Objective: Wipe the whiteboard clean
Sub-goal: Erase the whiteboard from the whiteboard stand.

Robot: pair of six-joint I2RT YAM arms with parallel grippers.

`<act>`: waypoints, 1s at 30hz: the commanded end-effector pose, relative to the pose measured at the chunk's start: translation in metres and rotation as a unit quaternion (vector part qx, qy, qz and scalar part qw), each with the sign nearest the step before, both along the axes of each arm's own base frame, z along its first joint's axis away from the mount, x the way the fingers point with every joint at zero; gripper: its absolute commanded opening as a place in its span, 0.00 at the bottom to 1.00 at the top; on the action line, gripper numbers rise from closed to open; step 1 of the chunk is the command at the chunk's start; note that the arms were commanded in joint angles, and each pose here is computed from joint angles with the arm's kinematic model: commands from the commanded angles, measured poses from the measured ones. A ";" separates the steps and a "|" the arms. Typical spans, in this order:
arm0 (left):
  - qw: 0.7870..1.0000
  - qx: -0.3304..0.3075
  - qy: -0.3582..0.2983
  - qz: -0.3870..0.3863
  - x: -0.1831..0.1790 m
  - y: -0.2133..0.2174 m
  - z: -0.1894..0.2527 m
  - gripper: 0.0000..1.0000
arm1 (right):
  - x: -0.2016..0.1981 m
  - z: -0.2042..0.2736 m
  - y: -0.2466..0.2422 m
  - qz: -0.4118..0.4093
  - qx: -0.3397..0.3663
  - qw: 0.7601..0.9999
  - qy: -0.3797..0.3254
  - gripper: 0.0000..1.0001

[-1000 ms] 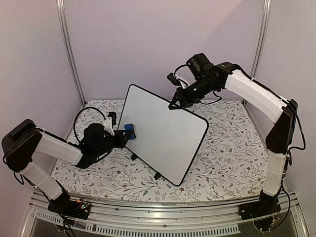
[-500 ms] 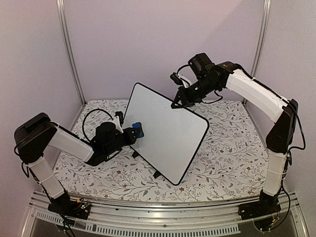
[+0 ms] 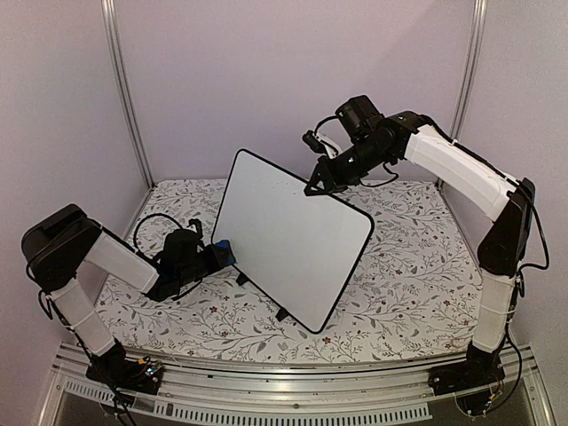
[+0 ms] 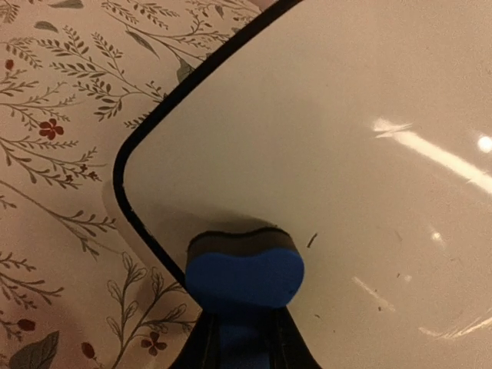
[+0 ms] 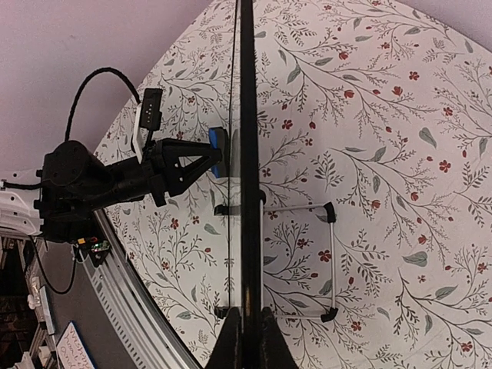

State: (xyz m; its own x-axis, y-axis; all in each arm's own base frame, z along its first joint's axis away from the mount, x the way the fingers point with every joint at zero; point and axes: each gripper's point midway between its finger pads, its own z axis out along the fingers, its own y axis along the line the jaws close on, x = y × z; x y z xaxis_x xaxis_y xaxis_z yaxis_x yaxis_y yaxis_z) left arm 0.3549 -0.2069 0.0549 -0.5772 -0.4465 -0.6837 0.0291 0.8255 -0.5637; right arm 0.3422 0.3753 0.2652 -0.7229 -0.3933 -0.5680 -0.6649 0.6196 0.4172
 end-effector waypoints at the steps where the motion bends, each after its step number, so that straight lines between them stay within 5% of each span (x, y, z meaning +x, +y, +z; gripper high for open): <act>1: 0.999 -0.025 0.006 -0.039 -0.002 -0.010 0.000 0.00 | -0.025 -0.021 0.004 0.044 -0.032 0.998 0.018 0.00; 17: 0.985 -0.076 -0.067 -0.138 0.017 -0.115 0.084 0.00 | -0.025 -0.026 0.005 0.044 -0.035 0.998 0.023 0.00; 30: 0.996 -0.077 0.005 -0.052 0.015 -0.048 0.033 0.00 | -0.026 -0.025 0.004 0.044 -0.034 0.998 0.024 0.00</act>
